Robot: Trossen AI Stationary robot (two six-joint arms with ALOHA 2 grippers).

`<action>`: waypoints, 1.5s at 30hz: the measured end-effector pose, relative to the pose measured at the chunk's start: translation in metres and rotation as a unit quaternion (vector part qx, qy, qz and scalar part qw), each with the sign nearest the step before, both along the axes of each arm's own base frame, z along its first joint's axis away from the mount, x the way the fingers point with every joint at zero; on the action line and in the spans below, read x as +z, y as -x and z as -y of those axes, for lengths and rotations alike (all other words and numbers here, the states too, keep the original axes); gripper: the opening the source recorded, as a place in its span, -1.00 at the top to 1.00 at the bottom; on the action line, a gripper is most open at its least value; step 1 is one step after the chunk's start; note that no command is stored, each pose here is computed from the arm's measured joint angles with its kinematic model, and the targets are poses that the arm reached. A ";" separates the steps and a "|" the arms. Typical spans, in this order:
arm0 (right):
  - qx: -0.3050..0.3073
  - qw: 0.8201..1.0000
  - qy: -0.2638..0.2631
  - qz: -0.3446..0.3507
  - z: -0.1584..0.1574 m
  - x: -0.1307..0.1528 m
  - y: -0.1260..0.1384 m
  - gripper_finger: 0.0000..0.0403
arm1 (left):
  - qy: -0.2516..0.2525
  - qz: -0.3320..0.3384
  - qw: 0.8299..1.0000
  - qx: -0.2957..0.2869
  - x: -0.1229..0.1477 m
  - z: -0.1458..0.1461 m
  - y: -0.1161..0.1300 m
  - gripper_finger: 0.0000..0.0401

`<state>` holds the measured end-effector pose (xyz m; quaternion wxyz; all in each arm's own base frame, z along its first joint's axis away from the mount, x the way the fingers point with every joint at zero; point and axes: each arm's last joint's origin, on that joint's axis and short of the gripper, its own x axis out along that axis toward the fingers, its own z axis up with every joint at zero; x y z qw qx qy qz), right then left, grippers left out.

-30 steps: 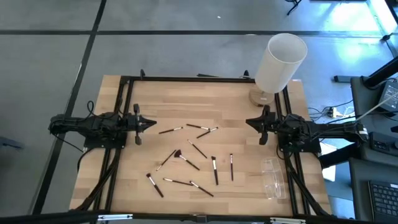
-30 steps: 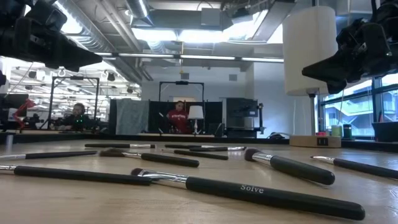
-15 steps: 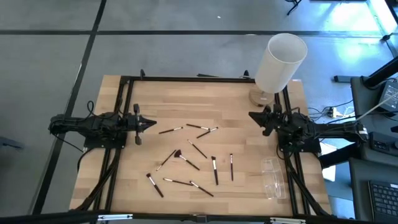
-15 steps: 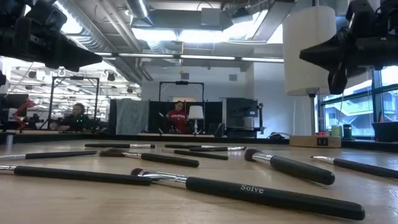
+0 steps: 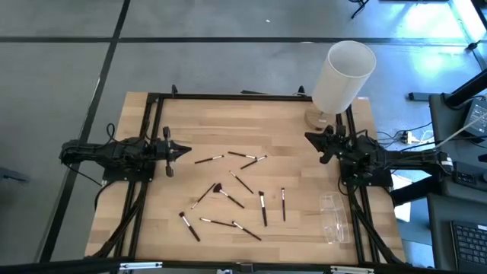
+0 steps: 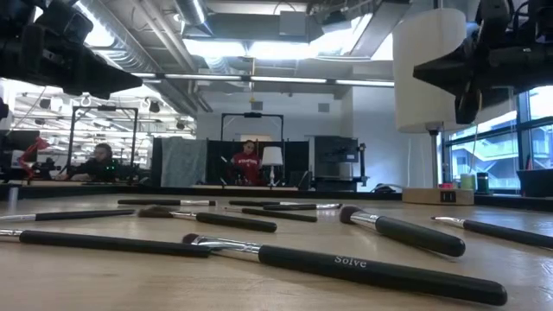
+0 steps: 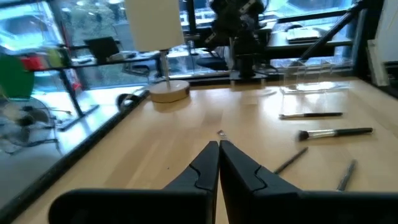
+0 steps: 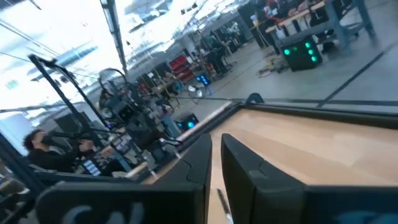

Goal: Put items in baskets/containers
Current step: Put the foundation brush into the left section of the transparent organizer

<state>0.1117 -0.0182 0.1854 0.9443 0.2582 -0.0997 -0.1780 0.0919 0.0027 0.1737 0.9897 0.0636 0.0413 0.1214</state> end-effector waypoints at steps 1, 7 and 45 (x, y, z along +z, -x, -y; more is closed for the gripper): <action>-0.005 1.000 0.000 -0.006 0.000 -0.001 -0.001 0.82 | -0.013 0.003 1.000 0.018 0.001 -0.001 0.000 0.96; -0.104 0.995 -0.005 -0.004 0.006 -0.001 0.000 0.82 | -0.077 -0.010 0.990 0.116 0.003 -0.006 0.002 0.96; 0.153 0.987 -0.020 -0.047 -0.040 0.003 -0.055 0.82 | 0.146 0.124 0.973 0.127 0.013 -0.007 0.003 0.95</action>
